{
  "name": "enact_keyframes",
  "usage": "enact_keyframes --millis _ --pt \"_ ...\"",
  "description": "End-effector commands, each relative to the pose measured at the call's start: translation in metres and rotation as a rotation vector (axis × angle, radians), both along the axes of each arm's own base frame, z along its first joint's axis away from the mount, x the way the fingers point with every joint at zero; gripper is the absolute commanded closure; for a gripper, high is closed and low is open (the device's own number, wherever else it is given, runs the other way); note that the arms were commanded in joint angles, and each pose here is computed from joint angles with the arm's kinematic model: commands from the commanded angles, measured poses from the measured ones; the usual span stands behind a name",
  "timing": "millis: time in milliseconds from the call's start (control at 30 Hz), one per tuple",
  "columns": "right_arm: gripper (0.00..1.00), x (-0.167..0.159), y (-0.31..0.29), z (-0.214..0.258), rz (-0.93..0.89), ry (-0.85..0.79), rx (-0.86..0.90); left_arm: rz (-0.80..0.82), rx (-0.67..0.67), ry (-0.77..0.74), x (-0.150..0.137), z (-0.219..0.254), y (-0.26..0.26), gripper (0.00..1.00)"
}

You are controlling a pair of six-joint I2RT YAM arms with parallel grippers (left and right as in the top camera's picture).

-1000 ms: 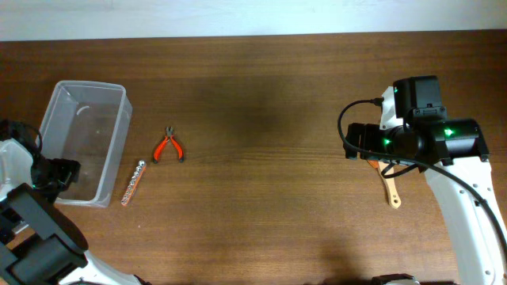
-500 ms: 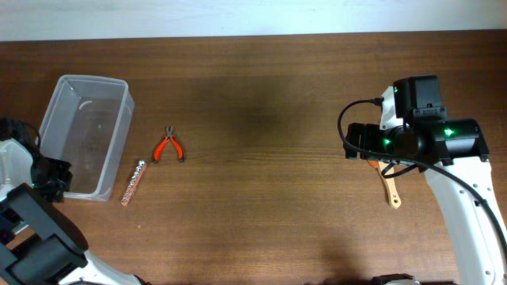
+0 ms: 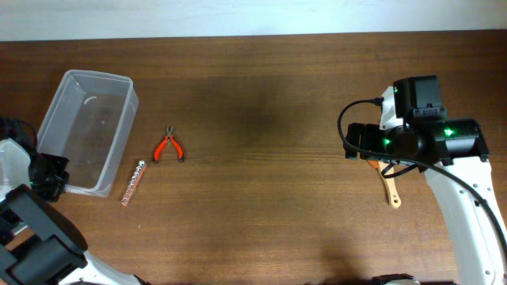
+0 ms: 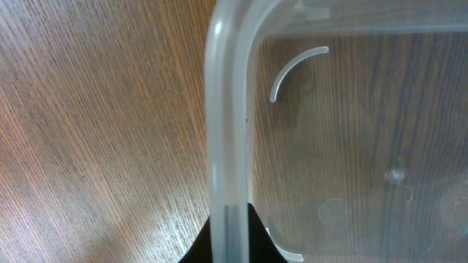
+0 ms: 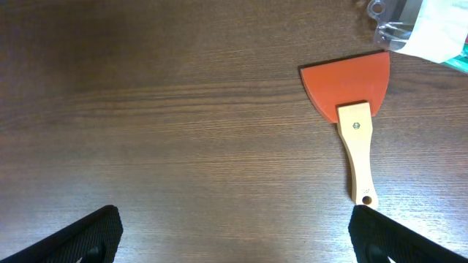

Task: Pack container
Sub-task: 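Drag the clear container with the left gripper to table center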

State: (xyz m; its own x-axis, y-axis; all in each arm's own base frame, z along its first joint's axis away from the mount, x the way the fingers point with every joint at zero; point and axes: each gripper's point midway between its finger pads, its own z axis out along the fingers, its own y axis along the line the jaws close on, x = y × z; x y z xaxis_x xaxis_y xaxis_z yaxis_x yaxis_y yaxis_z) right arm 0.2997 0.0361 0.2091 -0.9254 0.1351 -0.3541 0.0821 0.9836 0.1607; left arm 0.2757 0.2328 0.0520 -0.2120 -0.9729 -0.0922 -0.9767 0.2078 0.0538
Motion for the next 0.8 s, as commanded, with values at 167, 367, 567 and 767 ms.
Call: enact_keyframes --millis 167,367,567,767 --pt "0.01 0.010 -0.011 0.025 -0.020 -0.083 -0.070 -0.225 0.102 -0.063 0.030 0.044 -0.009 0.98" --pt "0.01 0.015 -0.013 0.048 -0.027 -0.143 -0.077 -0.483 0.187 -0.227 0.077 0.107 -0.063 0.98" --pt "0.01 0.010 -0.021 0.049 -0.055 -0.124 -0.113 -0.771 0.216 -0.307 0.096 0.142 -0.149 0.98" --pt "0.01 0.005 -0.022 0.047 -0.055 -0.103 -0.118 -0.987 0.148 -0.264 0.084 0.137 -0.230 0.98"
